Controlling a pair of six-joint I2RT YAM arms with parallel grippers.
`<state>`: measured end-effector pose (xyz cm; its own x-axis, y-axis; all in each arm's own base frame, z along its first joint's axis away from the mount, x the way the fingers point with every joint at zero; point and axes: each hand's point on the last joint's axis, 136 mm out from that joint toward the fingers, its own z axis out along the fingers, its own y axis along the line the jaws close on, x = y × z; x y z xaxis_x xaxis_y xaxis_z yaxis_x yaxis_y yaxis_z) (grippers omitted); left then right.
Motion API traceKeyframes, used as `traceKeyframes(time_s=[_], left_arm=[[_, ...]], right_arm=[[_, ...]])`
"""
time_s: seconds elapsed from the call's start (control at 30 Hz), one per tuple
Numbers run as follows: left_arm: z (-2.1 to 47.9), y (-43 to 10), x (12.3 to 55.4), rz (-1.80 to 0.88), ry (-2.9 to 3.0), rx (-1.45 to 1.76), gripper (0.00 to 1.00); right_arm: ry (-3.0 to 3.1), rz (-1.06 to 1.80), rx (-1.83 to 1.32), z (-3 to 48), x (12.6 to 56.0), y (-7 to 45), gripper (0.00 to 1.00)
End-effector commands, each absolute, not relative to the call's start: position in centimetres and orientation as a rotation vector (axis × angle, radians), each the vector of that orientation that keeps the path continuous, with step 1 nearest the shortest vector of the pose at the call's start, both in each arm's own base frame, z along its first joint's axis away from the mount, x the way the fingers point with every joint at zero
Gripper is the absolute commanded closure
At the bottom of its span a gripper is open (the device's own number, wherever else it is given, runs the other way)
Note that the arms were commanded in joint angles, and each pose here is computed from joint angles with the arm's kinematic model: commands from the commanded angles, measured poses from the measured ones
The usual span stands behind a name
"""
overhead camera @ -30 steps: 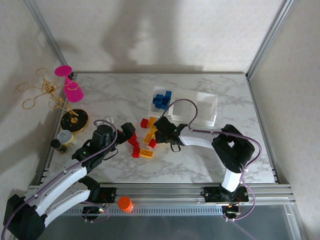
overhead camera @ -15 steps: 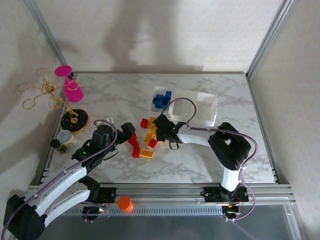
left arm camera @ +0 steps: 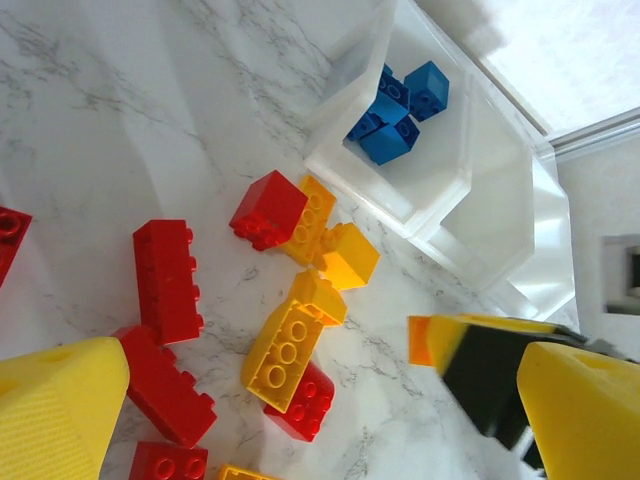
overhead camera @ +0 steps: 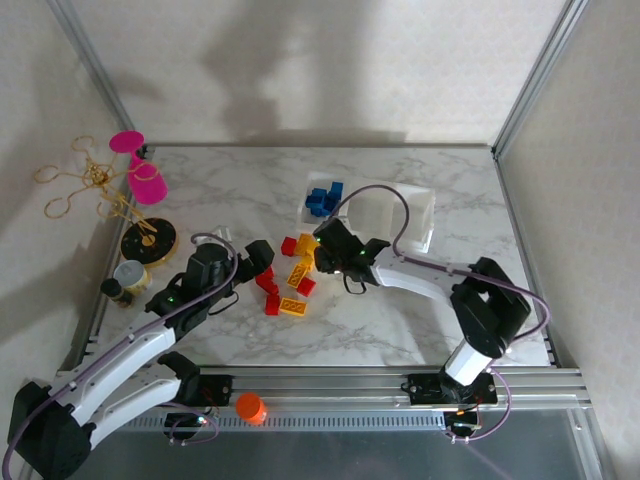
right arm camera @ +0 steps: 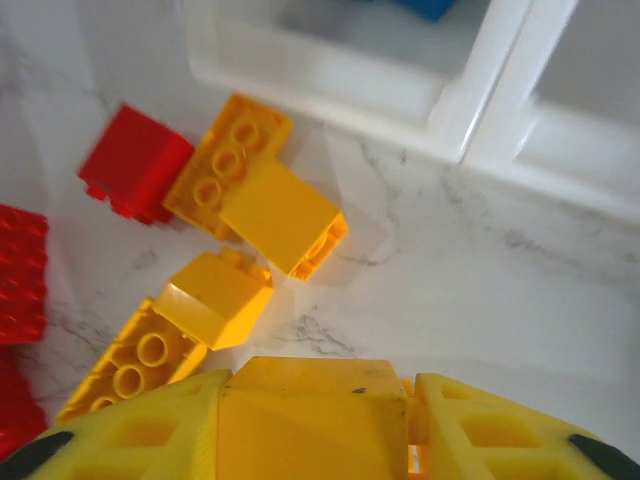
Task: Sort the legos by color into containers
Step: Pick up the lego from the center of the table, then place the lego in the container.
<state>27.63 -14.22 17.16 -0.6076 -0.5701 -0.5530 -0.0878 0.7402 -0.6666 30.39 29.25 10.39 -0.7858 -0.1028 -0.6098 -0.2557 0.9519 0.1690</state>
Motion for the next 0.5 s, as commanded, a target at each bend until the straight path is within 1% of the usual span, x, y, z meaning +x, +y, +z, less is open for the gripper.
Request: traceKeyframes(time_s=[0.0,0.23,0.47], left_arm=[[19.4,-15.5,28.3,-0.811,2.099,-0.424,0.00],[20.2,-16.3,29.3,-0.820,2.088,-0.396,0.00],[20.5,-16.9,30.5,-0.820,2.084,-0.391,0.00]], right_arm=[[2.429,0.257,-0.182,12.6,32.0,26.6,0.60],[2.344,0.187,-0.059,15.6,36.9,22.6,0.60],[2.303,0.131,0.002,15.9,41.7,20.5,0.60]])
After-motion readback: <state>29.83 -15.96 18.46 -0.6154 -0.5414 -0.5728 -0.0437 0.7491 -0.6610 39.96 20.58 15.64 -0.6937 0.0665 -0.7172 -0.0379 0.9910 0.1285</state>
